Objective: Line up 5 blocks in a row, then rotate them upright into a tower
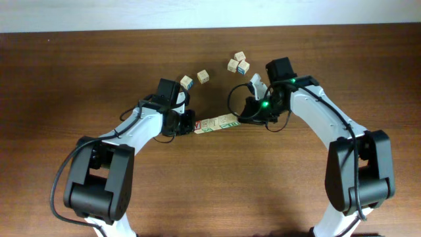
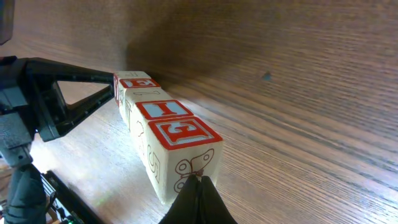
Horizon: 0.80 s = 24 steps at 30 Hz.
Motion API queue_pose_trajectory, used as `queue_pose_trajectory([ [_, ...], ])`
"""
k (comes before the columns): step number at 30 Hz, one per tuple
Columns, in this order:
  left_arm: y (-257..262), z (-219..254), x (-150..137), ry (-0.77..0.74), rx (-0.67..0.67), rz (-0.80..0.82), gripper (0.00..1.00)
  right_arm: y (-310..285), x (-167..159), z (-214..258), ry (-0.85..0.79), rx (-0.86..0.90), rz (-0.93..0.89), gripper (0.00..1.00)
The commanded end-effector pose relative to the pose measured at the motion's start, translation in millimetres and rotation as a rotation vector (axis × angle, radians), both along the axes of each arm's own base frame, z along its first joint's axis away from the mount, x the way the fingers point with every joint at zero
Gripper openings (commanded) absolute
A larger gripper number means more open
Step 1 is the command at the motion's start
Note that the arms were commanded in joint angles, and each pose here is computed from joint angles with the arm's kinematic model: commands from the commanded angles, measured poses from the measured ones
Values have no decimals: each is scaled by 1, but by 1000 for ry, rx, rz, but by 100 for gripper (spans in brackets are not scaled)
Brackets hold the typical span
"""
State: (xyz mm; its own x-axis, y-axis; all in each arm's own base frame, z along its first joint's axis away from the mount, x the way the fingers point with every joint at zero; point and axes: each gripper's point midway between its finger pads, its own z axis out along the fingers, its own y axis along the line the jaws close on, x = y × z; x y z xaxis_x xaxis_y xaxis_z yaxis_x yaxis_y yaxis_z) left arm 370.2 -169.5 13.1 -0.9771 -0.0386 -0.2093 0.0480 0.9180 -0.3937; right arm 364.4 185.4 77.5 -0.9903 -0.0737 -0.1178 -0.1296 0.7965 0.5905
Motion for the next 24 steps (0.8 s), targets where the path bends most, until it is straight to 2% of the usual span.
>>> queue_pose_trajectory([
  [1, -32, 6, -14, 38, -123, -72, 0, 41, -10, 28, -33, 101, 89, 4],
  [24, -31, 6, -14, 42, -122, -71, 0, 52, -14, 32, -22, 101, 97, 4],
])
